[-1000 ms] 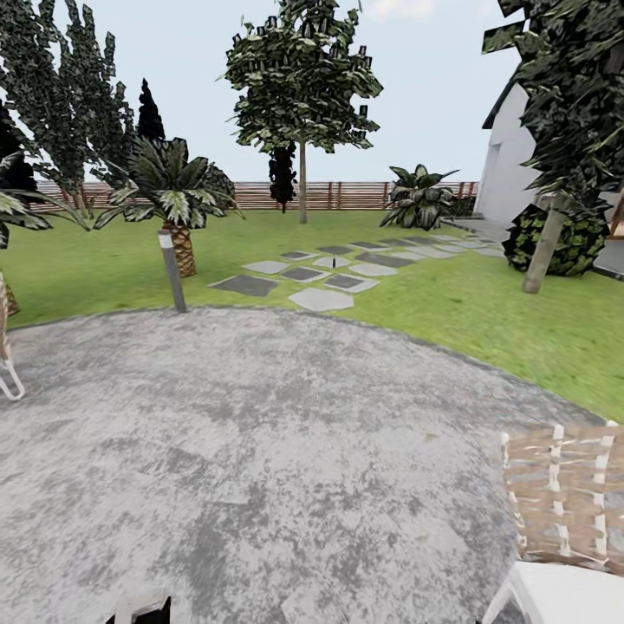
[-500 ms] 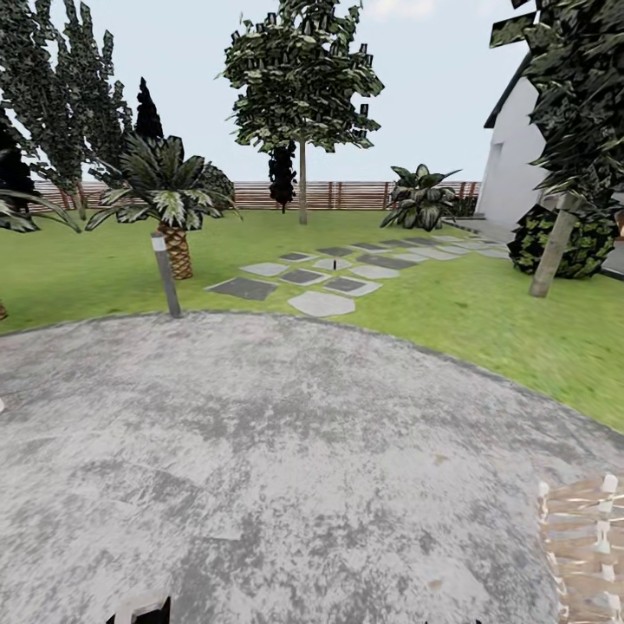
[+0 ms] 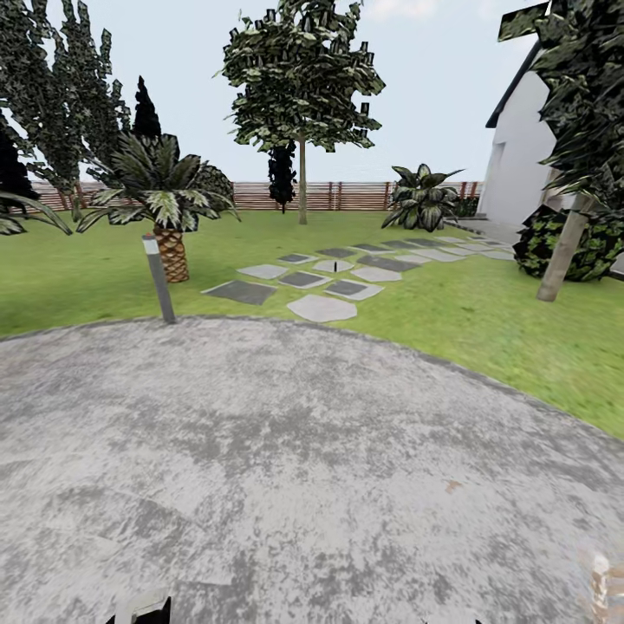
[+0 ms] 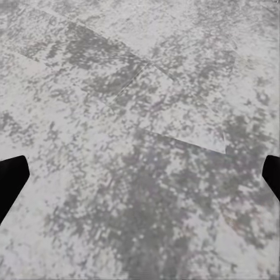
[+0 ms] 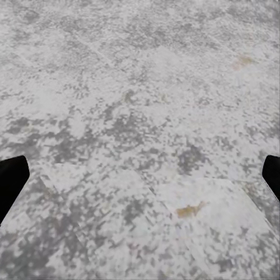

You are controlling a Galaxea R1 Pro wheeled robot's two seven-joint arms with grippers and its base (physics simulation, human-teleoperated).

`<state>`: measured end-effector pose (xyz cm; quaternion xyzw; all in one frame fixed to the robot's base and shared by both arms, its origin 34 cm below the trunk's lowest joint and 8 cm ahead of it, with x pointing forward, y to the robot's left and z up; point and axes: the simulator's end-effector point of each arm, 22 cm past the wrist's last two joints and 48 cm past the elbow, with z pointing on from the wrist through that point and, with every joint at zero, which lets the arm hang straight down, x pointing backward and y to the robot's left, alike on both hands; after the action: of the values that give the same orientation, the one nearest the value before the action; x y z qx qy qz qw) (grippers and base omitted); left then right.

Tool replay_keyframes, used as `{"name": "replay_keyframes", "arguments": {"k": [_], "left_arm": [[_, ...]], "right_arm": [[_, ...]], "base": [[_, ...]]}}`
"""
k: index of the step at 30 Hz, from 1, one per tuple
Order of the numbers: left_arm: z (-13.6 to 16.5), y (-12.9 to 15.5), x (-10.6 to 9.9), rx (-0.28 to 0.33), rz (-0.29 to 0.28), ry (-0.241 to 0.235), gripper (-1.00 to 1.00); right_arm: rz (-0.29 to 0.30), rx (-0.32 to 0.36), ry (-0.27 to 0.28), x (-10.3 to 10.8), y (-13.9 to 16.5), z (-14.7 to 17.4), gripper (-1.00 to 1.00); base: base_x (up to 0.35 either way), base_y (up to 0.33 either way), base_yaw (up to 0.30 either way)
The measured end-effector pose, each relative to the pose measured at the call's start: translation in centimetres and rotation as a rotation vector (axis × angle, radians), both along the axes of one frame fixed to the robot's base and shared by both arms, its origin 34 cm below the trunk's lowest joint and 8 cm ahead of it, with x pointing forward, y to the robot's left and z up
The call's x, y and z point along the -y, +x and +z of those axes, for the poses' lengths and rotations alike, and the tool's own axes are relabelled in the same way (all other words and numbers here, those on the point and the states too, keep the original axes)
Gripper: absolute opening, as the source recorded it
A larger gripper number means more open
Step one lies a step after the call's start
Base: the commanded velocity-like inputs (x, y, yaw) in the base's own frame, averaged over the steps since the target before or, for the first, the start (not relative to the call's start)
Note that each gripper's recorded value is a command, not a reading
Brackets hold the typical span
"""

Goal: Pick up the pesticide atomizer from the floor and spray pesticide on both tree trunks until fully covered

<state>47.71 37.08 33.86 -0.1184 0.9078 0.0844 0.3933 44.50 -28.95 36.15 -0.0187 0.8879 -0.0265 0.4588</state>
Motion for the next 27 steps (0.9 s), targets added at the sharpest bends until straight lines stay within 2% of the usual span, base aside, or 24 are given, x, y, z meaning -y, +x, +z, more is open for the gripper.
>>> {"name": "replay_keyframes", "arguments": {"k": [27], "left_arm": [[0.0,0.0,0.01,0.0,0.0,0.0,1.0]], "right_arm": [[0.0,-0.002,0.0,0.01,-0.06,-0.06,1.0]], "base": [[0.34,0.0,0.0]]}}
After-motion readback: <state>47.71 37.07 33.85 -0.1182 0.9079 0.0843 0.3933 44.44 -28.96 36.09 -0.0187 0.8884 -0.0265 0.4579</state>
